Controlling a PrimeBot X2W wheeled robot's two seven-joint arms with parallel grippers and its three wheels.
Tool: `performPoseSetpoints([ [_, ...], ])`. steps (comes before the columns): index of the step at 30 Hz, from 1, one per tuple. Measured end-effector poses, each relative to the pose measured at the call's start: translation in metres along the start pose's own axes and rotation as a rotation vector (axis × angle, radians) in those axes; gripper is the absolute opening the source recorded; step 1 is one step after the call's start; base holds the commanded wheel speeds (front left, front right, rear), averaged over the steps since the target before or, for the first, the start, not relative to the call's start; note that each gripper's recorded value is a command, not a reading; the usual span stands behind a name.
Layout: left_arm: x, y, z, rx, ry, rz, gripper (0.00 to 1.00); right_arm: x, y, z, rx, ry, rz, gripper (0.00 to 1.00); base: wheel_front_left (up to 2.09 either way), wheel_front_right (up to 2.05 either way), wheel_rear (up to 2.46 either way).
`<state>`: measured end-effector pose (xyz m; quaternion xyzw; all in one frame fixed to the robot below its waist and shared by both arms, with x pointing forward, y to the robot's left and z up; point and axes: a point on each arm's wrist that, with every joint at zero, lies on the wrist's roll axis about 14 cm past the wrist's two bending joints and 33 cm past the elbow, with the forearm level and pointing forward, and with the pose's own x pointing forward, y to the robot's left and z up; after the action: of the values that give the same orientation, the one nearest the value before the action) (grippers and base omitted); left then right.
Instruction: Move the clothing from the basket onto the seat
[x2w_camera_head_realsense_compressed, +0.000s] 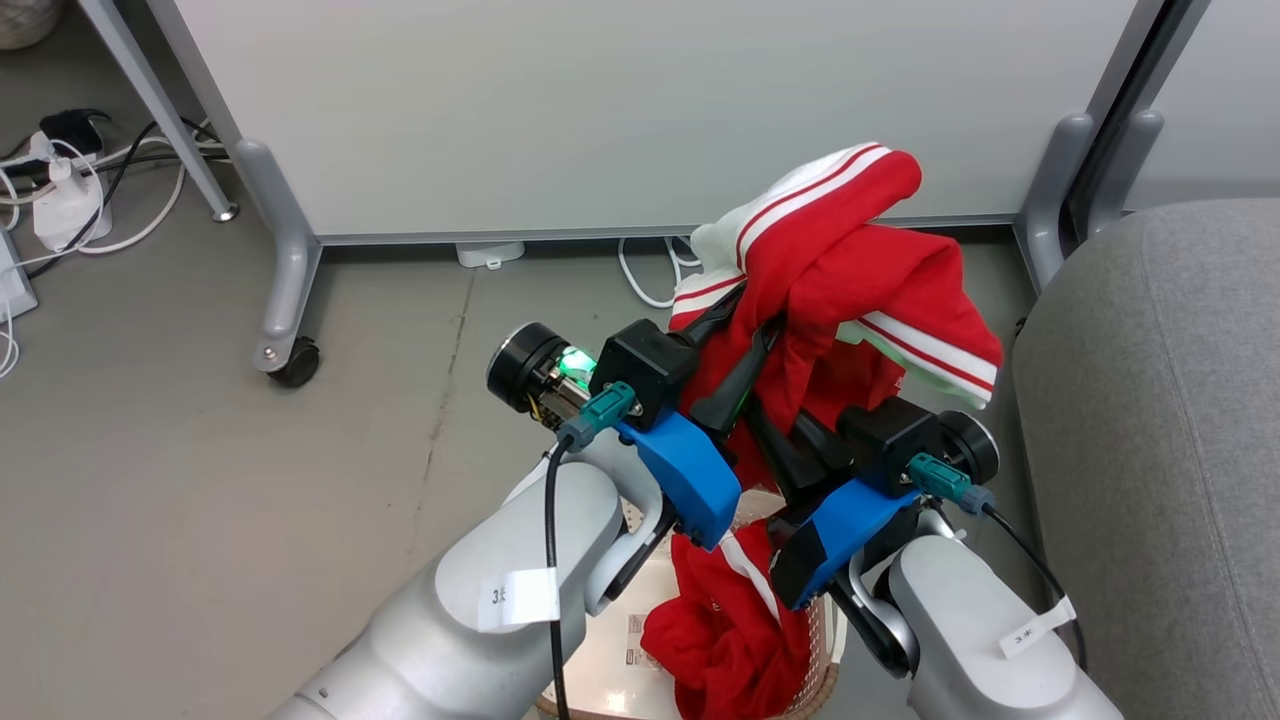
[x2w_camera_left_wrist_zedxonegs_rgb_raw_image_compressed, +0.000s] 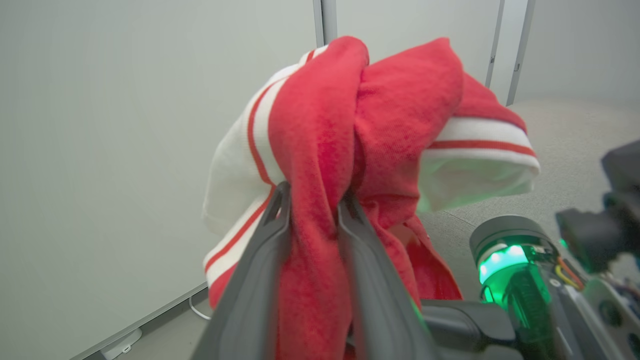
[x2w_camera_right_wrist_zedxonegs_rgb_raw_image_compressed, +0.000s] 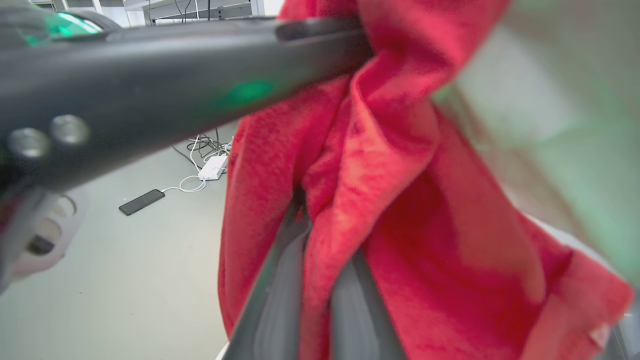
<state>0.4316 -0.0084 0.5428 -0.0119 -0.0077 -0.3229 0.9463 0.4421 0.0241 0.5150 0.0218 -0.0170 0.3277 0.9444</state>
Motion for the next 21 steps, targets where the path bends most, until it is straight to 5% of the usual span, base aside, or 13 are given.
performPoseSetpoints([
  [9,0.0010,-0.0020,-0.0009,0.008,0.004,-0.008,0.00,-0.0014,0.0001,0.0026,0.000,-0.008,-0.002,0.00,0.00,0.00,0.00],
  [10,0.0012,-0.0007,-0.0006,0.009,0.003,-0.001,0.25,-0.0014,0.0002,0.0028,0.000,-0.008,-0.001,0.00,0.00,0.00,0.00],
  [12,0.0015,0.0004,0.0000,0.009,0.001,0.006,1.00,-0.0015,0.0003,0.0036,-0.001,-0.011,-0.001,0.00,0.00,0.00,0.00],
  [21,0.0024,-0.0010,0.0021,0.009,-0.005,0.005,1.00,-0.0059,-0.0007,0.0013,0.004,-0.005,-0.010,0.00,0.00,0.00,0.00],
])
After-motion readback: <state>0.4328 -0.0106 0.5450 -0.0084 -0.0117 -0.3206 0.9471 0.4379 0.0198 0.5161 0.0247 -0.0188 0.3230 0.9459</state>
